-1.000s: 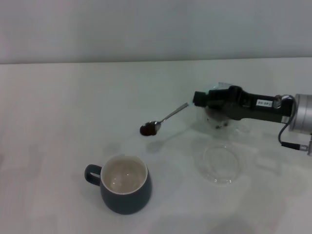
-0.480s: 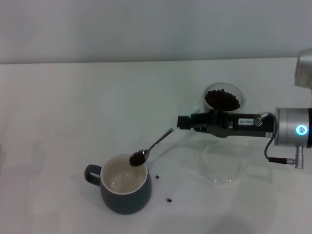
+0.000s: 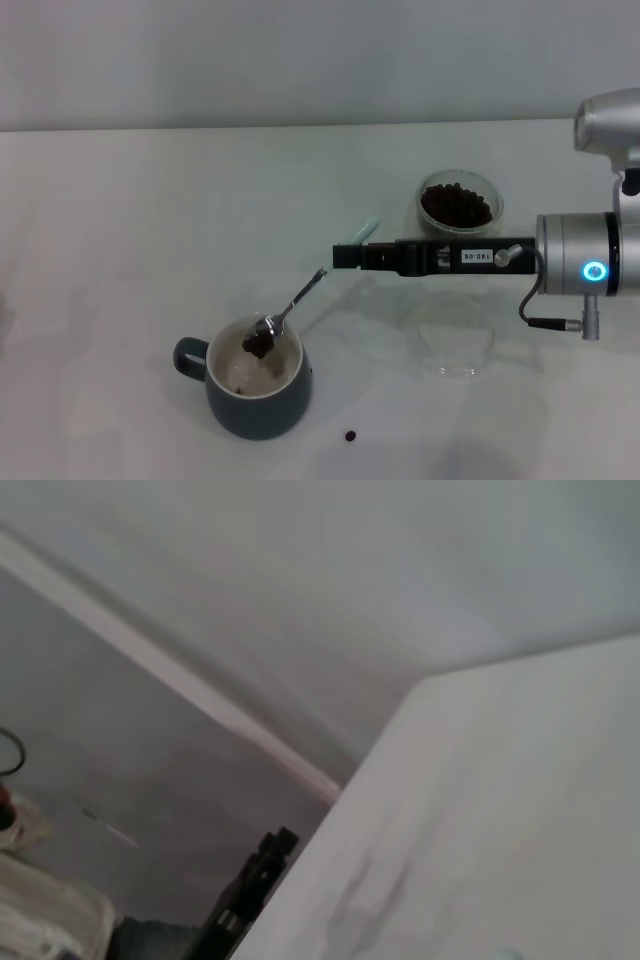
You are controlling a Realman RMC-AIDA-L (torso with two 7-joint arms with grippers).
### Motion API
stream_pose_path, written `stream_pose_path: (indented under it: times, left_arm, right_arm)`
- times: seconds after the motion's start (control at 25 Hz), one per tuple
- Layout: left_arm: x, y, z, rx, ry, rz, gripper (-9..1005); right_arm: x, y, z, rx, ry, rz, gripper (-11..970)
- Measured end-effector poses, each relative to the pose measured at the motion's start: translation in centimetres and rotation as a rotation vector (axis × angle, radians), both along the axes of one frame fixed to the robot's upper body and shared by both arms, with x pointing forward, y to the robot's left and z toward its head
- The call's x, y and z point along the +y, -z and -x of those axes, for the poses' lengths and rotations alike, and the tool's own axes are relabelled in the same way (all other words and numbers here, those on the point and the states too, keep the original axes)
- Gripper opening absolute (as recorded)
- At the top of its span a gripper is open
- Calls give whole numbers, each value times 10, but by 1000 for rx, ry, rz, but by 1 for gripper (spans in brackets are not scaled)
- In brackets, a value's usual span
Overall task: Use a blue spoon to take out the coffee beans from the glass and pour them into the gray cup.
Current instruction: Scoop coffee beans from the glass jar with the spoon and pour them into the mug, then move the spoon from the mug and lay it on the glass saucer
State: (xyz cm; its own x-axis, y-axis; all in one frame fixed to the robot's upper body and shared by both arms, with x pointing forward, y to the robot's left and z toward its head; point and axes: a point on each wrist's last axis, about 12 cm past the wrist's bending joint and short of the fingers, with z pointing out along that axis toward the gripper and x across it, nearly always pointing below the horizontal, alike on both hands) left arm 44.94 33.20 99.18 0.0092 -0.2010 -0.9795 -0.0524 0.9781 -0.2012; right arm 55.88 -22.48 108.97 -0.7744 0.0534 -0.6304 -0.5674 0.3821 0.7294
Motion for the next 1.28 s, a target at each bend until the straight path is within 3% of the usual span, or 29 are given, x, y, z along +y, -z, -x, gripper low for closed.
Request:
stream_pose_path:
  times: [0.24, 0.6, 0.76, 1.0, 1.12, 1.28]
  left_arm:
    - [0, 0, 0, 0, -2, -3, 861]
    - [2, 0, 0, -1, -6, -4, 861]
    - [1, 0, 0, 0, -7, -2, 861]
    - [1, 0, 1, 1, -8, -1, 861]
    - [1, 0, 1, 1, -8, 0, 861]
    - [1, 0, 1, 0, -6, 1, 862]
  right_arm:
    - [-6, -5, 2, -200, -26, 26, 133]
    - [-23, -7, 14, -390, -24, 46, 134]
    - [-47, -6, 21, -389, 82, 7, 134]
    - [-105, 6, 39, -321, 299, -1, 133]
    - [-125, 14, 47, -270, 335, 33, 143]
    - [-136, 24, 54, -221, 349, 71, 156]
